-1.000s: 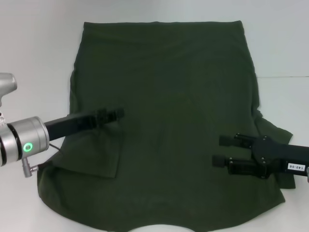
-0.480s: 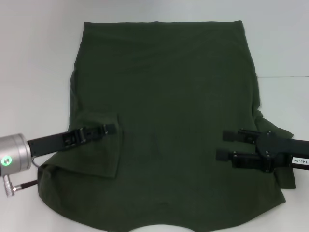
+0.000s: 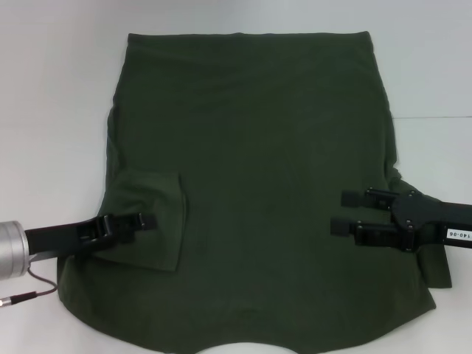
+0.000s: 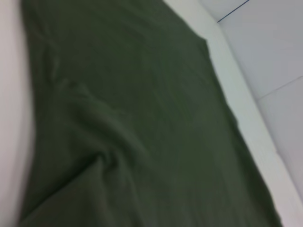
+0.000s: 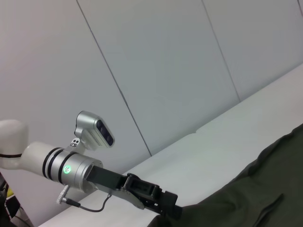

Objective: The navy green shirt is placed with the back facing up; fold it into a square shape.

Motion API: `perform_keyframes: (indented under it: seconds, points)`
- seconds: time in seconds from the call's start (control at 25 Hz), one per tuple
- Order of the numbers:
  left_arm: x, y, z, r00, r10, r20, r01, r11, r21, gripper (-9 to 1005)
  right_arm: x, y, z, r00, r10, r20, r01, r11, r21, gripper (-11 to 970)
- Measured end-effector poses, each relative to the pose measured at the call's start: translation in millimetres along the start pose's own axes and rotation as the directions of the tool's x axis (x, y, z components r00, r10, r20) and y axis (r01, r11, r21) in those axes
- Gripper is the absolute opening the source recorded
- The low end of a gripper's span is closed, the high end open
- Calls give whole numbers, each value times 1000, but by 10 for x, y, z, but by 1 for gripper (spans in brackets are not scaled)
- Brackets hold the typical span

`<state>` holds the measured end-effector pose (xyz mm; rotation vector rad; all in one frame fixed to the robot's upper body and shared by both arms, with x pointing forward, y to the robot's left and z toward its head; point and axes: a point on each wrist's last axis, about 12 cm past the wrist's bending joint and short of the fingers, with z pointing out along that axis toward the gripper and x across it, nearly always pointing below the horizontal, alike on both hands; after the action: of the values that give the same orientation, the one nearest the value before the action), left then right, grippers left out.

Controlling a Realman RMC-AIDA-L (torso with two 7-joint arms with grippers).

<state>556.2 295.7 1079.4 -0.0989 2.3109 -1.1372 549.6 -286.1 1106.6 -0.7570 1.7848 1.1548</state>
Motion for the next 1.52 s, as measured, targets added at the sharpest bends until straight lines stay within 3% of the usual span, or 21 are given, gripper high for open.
perform_keyframes:
  seconds: [0.52, 1.52]
  points:
    - [-26, 147, -108, 999, -33, -28, 29, 992, -121, 674, -1, -15, -1, 1000, 0, -1, 0, 1000, 13, 866]
    - [-7, 217, -154, 996, -65, -59, 53, 982, -183, 675, -16, -29, -23, 1000, -2, 8, 2, 1000, 23, 866]
